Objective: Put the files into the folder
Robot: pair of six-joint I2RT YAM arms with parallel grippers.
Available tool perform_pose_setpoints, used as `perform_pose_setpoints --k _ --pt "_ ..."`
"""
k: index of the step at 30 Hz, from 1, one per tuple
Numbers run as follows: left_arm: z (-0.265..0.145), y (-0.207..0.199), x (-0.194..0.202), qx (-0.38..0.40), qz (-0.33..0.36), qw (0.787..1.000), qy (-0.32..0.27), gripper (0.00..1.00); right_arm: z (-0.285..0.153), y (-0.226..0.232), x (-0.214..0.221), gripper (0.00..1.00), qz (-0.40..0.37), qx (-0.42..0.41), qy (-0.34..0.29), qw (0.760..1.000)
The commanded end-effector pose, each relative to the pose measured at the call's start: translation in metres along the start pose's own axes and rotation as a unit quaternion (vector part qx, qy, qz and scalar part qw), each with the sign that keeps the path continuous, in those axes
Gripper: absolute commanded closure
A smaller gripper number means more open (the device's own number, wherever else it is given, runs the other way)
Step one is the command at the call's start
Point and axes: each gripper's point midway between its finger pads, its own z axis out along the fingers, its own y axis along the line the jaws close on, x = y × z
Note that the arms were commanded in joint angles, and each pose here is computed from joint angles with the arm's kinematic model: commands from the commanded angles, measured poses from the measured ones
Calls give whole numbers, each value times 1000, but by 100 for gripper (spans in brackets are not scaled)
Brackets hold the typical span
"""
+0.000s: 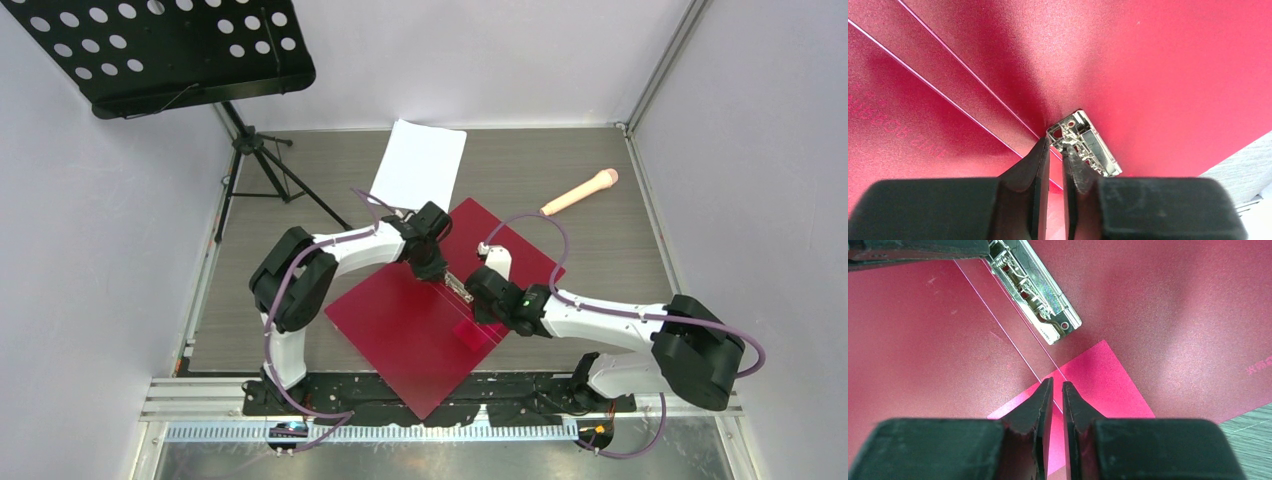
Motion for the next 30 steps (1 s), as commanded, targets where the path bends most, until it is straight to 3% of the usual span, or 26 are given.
perform_pose_setpoints --k 1,4,9,16,21,30 --pt "8 12 -8 -46 -13 999 -26 90 -6 0 -14 82 10 1 -27 1000" --pt "11 21 -6 -76 18 997 -27 100 -8 1 -17 82 9 1 -30 999" --pt "-2 53 -6 -167 43 984 -35 100 -8 3 -21 82 6 -2 -35 999" --pt "-2 72 13 -182 21 983 -7 100 -3 16 -28 85 12 -25 -51 998" --pt "-4 83 22 -186 27 982 7 100 -7 36 -39 85 16 -71 -95 993" --pt "-4 90 37 -222 52 971 68 100 -4 65 -39 89 -34 -93 -124 987"
